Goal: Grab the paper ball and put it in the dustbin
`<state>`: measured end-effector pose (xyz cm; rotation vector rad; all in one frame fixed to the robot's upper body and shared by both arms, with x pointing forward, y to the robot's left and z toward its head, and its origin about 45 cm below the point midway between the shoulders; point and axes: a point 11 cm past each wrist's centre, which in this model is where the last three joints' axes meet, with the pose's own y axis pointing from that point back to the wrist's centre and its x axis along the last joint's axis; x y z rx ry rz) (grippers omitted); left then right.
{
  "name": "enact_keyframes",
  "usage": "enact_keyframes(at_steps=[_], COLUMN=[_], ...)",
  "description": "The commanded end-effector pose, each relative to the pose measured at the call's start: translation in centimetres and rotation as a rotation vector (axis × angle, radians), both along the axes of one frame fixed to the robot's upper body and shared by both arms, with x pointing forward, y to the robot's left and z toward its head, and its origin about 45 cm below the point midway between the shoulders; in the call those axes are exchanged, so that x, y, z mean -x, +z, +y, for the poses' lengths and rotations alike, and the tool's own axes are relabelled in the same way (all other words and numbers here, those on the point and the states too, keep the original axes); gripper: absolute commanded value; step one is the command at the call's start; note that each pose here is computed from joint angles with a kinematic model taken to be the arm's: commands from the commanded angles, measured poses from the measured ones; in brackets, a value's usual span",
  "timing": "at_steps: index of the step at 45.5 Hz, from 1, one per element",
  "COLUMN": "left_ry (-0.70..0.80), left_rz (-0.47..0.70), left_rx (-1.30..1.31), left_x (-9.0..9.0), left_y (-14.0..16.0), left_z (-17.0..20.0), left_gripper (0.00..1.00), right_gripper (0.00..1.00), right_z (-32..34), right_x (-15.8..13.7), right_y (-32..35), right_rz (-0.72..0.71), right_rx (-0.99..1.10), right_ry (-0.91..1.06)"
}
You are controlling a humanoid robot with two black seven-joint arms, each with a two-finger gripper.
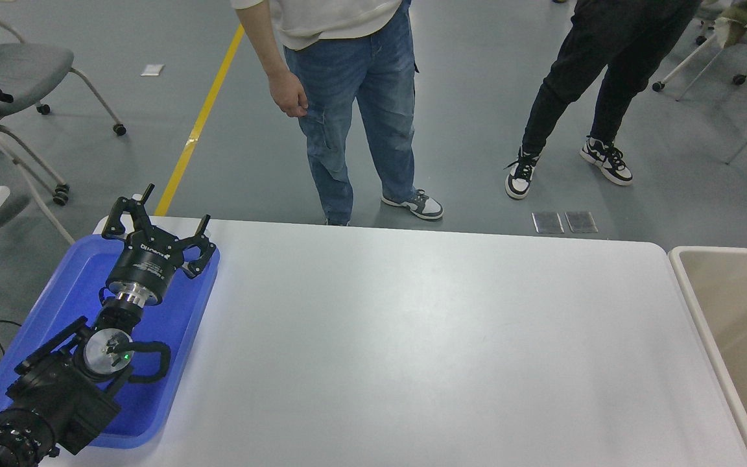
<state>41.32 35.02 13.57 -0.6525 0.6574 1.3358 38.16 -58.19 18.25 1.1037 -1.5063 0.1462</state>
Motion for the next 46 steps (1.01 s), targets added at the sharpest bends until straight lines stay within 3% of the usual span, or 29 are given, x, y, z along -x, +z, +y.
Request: enact_keyframes(at_steps=[1,13,21,28,46], left_ry=[0.001,-0.001,0.001,0.000,0.001], left_rz=[0.000,0.000,0.000,0.002,0.000], left_rx=[0.000,-0.001,0.000,-0.001,0.000], left_x=[0.0,0.0,0.0,0.1,0.0], left_y=[0.0,0.0,0.0,-0.1,0.0], left_z=[0.0,0.0,0.0,0.0,0.0], left_gripper=[1.00,1.00,1.00,1.00,1.00], right_gripper=[1.00,1.00,1.00,1.00,1.00], right_z=[4.5,8.5,10.8,12.8,13.8], right_x=[-5.3,-8.0,-9.3,-9.1,-6.5], right_y=[3.8,5.8,7.9,8.5,5.0], right_rz=[-0.293,-0.413,-0.630,-0.810,-0.954], right_rx=[-0.325,-0.491,-0.611,-0.722,-0.991], right_ry=[-0.045,0.032,0.152,0.241,0.122])
